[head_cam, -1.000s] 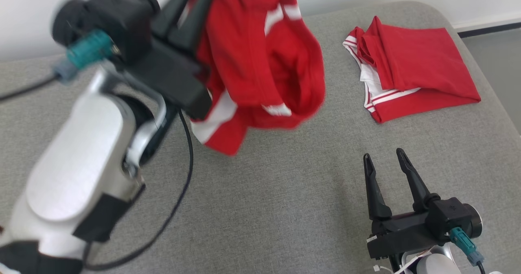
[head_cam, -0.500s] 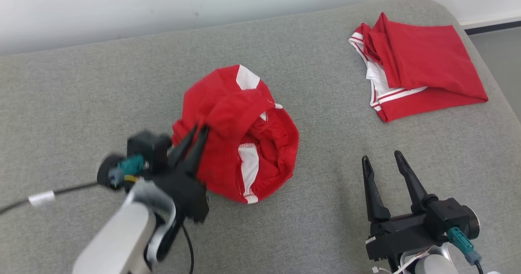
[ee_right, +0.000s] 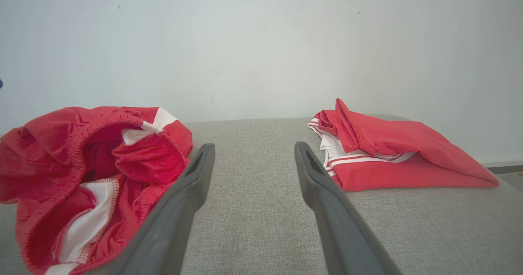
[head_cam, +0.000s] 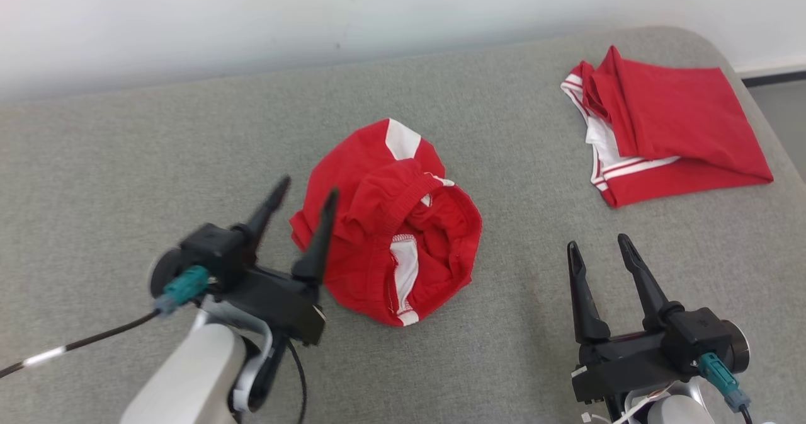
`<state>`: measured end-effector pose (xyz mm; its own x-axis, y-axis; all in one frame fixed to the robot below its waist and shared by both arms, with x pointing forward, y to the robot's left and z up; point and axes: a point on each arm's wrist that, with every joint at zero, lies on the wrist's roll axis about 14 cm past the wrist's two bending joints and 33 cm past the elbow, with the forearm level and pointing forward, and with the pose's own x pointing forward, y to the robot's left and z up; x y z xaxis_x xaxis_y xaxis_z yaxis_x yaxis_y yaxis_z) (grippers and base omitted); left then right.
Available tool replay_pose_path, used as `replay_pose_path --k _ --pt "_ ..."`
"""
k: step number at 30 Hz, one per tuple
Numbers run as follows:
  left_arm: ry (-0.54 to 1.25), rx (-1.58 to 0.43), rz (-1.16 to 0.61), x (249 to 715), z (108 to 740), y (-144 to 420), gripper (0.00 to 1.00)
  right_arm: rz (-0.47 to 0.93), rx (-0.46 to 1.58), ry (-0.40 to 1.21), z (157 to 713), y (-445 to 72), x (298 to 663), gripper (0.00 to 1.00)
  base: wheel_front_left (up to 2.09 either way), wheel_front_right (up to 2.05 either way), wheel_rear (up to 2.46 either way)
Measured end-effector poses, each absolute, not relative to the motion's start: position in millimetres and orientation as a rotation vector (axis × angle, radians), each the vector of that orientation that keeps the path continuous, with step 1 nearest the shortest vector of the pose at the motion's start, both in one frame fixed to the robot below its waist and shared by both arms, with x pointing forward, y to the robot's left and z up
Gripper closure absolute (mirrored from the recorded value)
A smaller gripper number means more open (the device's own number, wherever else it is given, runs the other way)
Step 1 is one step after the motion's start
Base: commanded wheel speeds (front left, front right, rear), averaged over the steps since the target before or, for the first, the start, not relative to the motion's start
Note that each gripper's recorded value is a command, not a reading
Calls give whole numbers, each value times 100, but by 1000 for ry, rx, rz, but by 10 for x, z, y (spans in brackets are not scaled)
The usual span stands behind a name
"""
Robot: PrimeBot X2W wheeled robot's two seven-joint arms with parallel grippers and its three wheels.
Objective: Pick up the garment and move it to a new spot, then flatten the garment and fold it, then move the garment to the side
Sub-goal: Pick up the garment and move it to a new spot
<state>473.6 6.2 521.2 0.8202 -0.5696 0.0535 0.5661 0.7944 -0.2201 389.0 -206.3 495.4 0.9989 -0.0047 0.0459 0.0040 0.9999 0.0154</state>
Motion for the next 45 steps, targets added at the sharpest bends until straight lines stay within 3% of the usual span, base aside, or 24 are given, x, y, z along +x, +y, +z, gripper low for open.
replay_pose_path --k 6,13,22,31,45 --pt "-149 -191 -500 4772 5657 476 0 8 11 -87 5091 -2024 3873 0 0 0 0" --pt "-152 -163 -309 4536 5585 1167 0 12 10 -102 5141 -2003 3777 0 0 0 0" --pt "-150 -109 -160 4105 5444 1646 0 7 14 -107 5154 -2014 3698 0 0 0 0" --pt "-76 -100 -85 3742 5113 1802 0 24 30 -79 5057 -1943 3636 0 0 0 0" --pt "-14 -130 -58 3600 4850 1862 0 32 39 -29 4893 -1910 3585 0 0 0 0"
